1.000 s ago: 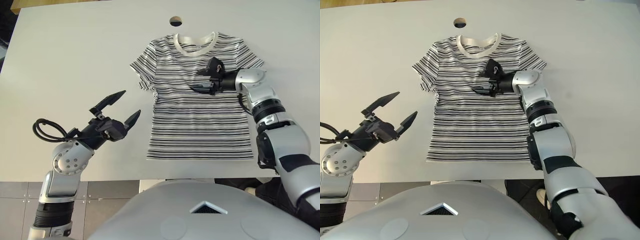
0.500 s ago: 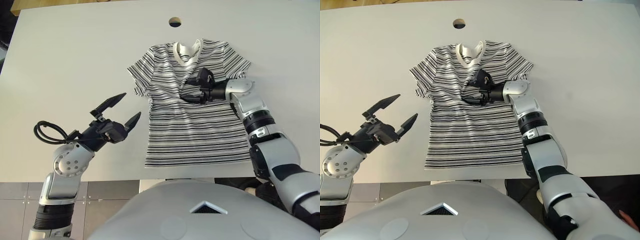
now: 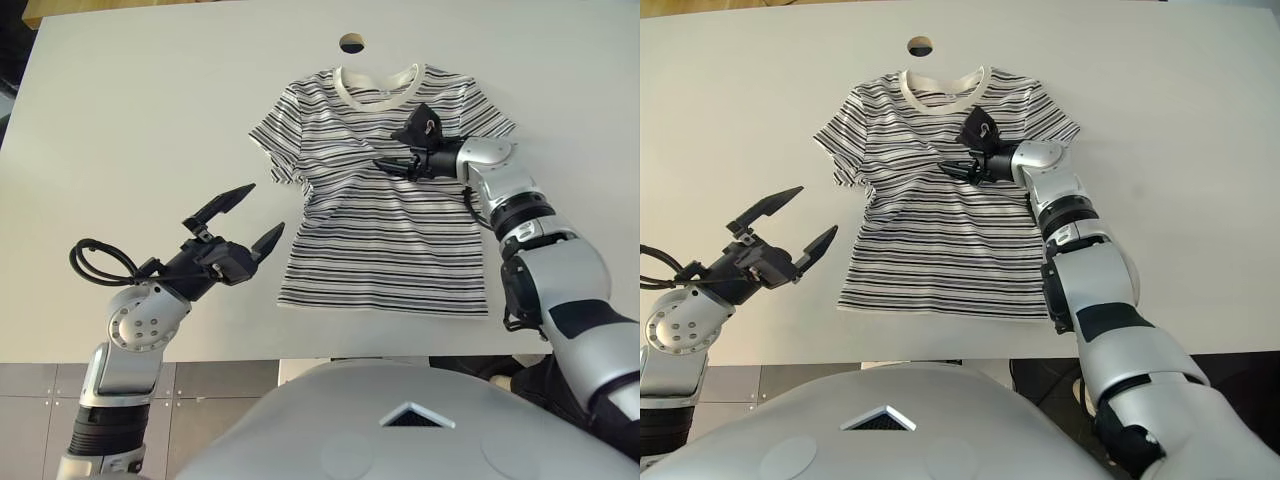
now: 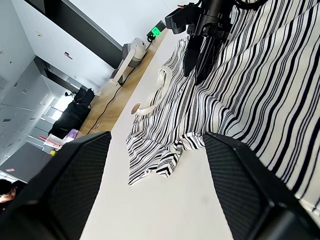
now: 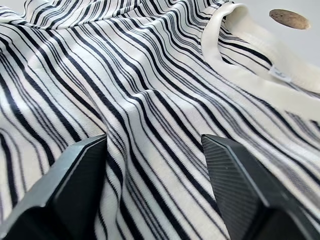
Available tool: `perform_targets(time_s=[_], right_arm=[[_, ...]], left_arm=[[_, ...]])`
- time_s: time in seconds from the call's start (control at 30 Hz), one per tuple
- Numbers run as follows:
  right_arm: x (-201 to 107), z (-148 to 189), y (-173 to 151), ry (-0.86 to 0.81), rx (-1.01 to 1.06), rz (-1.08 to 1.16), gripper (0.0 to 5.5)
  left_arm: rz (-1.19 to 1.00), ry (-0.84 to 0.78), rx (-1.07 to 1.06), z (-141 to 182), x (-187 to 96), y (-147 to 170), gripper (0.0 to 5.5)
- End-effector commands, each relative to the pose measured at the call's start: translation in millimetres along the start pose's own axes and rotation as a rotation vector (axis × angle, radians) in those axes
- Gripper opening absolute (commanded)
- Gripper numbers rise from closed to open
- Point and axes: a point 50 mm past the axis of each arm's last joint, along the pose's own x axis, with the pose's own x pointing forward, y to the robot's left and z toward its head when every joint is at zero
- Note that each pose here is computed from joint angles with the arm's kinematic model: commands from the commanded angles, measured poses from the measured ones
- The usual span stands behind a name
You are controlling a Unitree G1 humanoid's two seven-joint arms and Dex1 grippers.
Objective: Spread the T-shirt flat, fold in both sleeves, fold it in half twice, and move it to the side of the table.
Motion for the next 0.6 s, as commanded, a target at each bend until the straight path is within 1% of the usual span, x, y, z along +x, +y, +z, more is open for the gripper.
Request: perform_targets(time_s=[0.03, 0.13, 0.23, 0.3, 0.37, 0.47, 0.6], right_arm=[[0, 0, 3, 0.007, 0.103, 0.085, 3.29], [1, 15, 6, -0.028, 0.096, 0.167, 3.29], [2, 16, 17, -0.032, 0.086, 0.269, 3.29], [0, 25, 17, -0.063, 0.109, 0.297, 3.29], [-6, 44, 11, -0.105, 0.106, 0.288, 3.29], [-18, 77, -11, -0.187, 0.083, 0.193, 3.29], [-32, 99, -29, -0.243, 0.063, 0.107, 3.29]], left_arm=[[0.009, 0.013, 0.018, -8, 0, 7, 3.43], [0.018, 0.02, 0.02, -12, 0, 9, 3.43], [0.015, 0.014, 0.021, -12, 2, 10, 3.43], [0.013, 0.009, 0.022, -13, 4, 12, 3.43], [0.007, 0.008, 0.028, -16, 6, 16, 3.43], [0.001, 0.007, 0.044, -21, 9, 22, 3.43], [-0.011, -0.009, 0.052, -23, 12, 25, 3.43]])
